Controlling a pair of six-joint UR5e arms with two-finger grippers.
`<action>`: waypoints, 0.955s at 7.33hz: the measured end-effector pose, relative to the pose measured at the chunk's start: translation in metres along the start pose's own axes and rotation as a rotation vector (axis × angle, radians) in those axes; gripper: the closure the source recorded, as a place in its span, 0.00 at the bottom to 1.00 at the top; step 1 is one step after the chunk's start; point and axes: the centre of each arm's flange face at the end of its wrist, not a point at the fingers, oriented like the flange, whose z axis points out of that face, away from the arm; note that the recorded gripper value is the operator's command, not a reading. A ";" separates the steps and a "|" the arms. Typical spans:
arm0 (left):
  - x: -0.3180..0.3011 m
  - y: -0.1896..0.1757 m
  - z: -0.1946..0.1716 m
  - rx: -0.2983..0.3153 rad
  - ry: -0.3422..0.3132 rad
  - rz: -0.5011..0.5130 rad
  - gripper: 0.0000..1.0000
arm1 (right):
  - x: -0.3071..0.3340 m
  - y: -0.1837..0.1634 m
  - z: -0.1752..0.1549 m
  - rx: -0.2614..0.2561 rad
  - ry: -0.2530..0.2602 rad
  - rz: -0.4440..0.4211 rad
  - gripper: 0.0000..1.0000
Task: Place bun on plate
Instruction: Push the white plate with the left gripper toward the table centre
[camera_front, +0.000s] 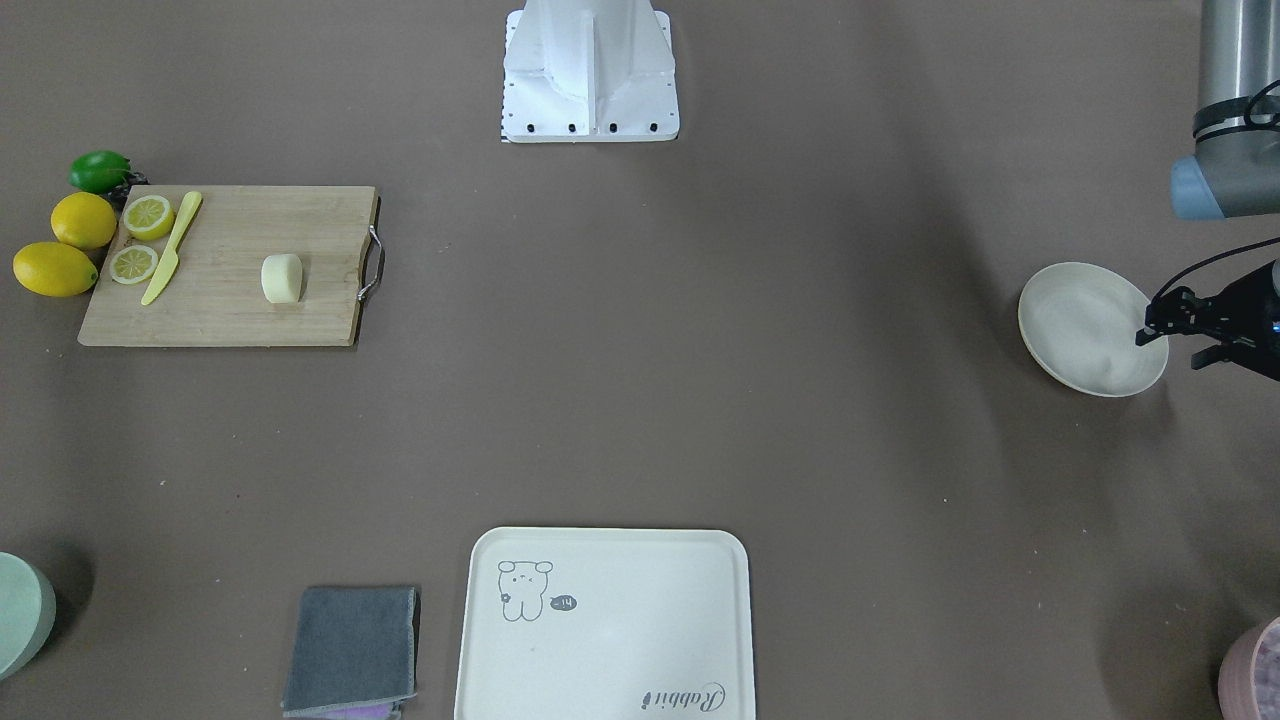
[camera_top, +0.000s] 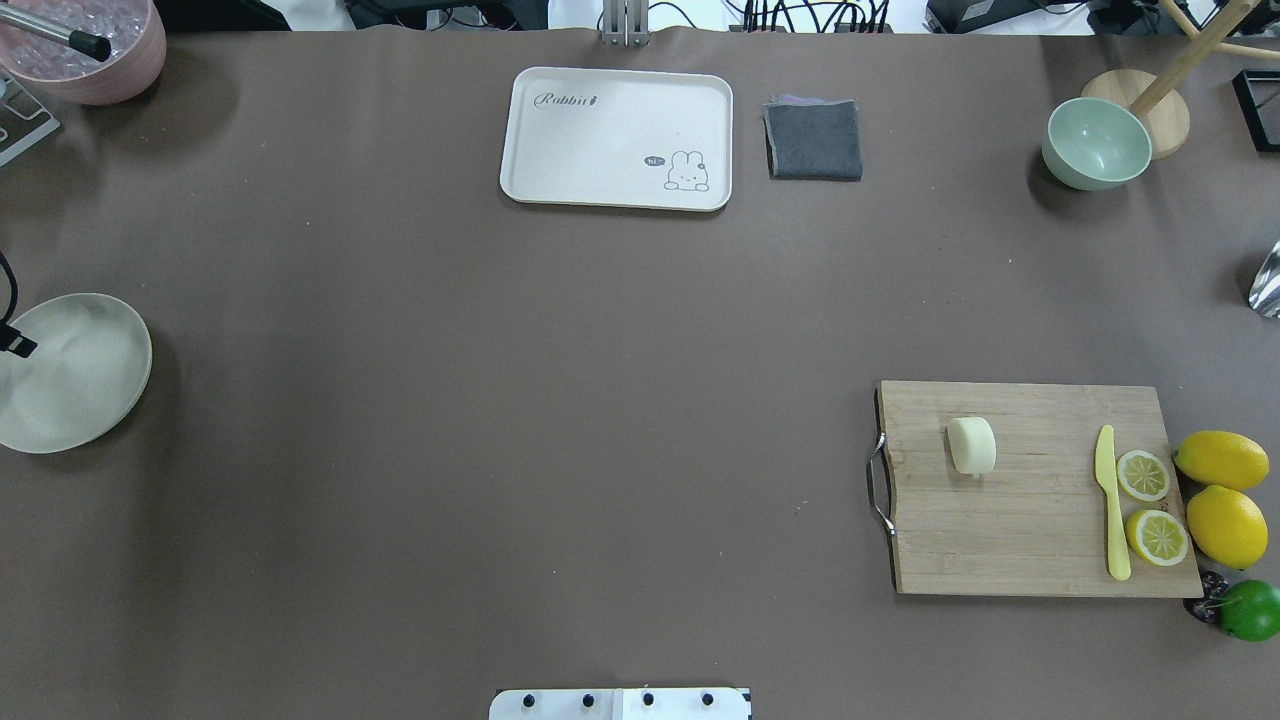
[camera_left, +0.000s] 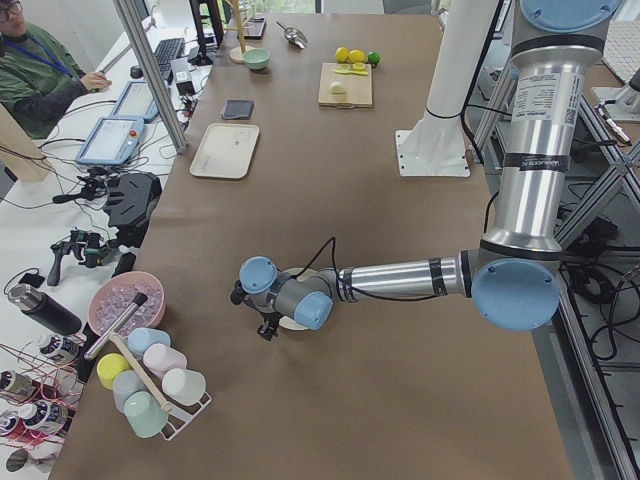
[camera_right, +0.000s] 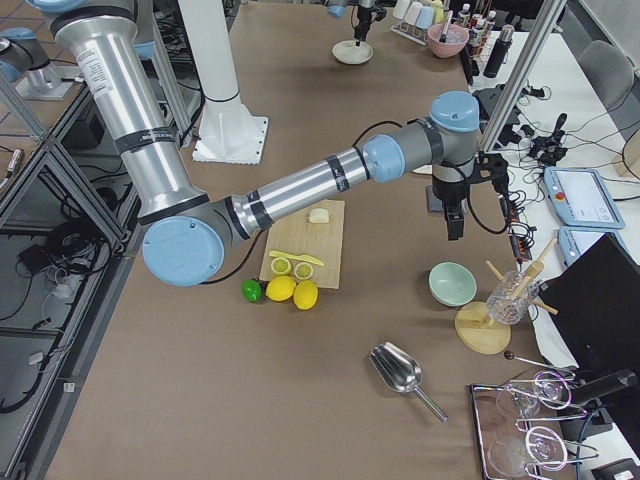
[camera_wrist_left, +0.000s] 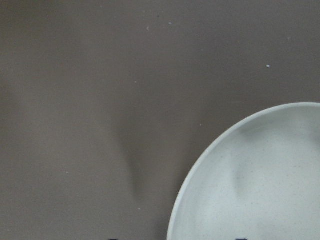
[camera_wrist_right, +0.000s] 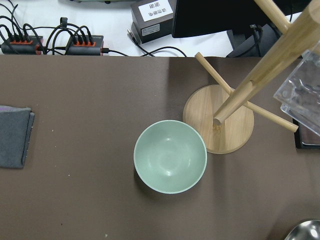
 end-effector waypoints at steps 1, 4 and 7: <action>0.003 0.000 0.005 -0.008 0.002 0.007 1.00 | 0.000 0.000 0.000 0.002 0.003 0.000 0.00; 0.001 0.004 0.011 -0.024 0.000 0.071 1.00 | 0.000 0.000 -0.002 0.007 0.010 -0.002 0.00; -0.001 -0.010 -0.008 0.015 -0.023 0.087 1.00 | -0.001 0.001 -0.003 0.009 0.009 0.005 0.00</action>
